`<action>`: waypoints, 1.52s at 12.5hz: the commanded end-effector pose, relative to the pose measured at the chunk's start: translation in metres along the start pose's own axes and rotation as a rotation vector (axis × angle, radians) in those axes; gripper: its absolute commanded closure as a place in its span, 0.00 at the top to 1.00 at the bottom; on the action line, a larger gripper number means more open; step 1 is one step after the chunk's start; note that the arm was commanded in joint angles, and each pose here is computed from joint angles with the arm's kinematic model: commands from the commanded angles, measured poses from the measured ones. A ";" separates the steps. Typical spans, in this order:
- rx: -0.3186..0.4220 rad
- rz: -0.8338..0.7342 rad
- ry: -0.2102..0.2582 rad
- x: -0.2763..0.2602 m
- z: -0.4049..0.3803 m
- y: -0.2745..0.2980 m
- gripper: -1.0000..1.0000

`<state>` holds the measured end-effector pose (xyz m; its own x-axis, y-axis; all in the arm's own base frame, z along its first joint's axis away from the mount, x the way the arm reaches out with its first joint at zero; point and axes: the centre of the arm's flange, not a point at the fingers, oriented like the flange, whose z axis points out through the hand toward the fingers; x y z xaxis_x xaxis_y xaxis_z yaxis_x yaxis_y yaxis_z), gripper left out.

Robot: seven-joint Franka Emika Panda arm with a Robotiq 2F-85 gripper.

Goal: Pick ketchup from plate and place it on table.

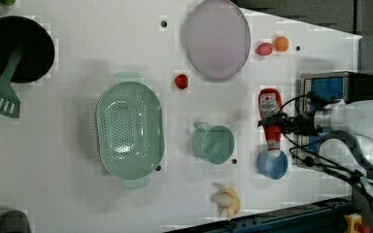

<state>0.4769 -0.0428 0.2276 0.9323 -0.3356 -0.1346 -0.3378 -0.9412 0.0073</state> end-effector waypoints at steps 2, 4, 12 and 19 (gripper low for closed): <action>0.005 0.001 0.003 0.009 0.022 -0.008 0.60; 0.014 0.005 0.027 0.013 0.036 -0.007 0.63; 0.051 0.135 0.160 0.030 -0.075 -0.027 1.00; 0.047 0.492 0.122 0.024 -0.280 -0.047 1.00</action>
<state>0.5540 -0.0223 0.5090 0.7420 -0.6700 0.0229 -0.6692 -0.7423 -0.0343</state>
